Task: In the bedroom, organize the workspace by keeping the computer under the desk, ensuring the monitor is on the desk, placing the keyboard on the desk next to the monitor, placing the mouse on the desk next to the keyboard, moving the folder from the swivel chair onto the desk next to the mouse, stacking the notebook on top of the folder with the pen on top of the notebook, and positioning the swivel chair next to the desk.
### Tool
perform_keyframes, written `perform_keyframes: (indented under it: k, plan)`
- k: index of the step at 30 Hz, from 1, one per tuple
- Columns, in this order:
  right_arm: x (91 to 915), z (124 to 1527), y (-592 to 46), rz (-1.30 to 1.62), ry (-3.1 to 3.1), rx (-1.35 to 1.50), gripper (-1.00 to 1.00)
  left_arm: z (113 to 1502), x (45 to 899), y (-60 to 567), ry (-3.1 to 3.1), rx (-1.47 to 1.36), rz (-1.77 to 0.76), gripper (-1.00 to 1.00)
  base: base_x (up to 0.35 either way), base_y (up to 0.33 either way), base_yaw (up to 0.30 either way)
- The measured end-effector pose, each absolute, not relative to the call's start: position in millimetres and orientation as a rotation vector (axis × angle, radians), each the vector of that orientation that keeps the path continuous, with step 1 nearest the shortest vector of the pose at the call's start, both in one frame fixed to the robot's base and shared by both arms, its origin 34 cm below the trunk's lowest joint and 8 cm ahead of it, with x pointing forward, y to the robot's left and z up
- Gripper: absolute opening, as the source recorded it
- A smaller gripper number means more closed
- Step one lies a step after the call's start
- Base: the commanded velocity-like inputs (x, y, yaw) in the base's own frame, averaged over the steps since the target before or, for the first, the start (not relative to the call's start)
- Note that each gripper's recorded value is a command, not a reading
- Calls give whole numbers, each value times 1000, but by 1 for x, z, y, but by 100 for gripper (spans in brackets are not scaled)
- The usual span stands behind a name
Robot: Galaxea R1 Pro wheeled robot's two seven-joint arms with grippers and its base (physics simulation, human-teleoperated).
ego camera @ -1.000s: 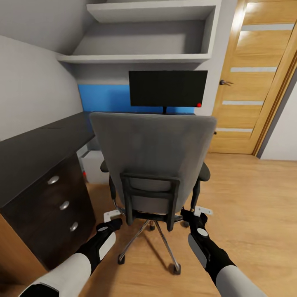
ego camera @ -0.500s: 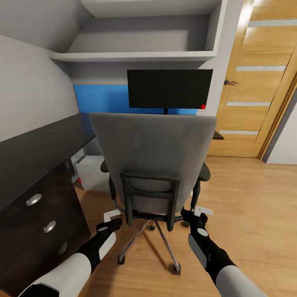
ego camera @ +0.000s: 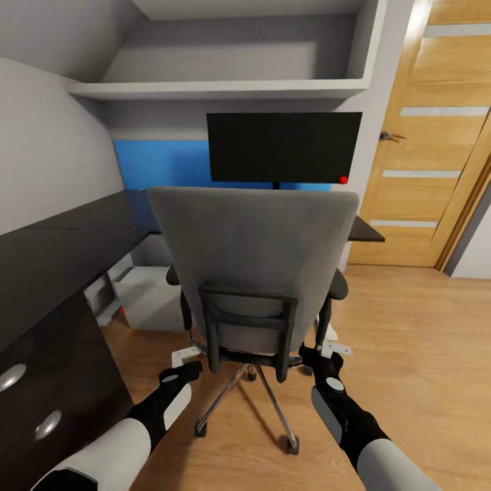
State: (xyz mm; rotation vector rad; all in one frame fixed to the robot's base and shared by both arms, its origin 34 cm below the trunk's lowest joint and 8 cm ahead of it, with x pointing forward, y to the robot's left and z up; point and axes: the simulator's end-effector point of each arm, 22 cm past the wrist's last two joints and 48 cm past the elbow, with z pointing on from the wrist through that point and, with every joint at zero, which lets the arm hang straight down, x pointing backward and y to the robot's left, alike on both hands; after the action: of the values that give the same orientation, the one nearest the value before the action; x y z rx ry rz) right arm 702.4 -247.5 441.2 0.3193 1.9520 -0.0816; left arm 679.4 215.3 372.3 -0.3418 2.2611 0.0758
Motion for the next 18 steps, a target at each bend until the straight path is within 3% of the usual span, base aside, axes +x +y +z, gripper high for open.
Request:
perform_keyframes:
  k: [10, 18]
  plan:
    - [702, 441, -248, -83, 1952, 319, 100, 372, 679, 215, 2261, -343, 75, 100, 294, 0, 0]
    - [703, 442, -248, -84, 1950, 312, 100, 373, 680, 216, 2259, -338, 76, 100, 181, 0, 0]
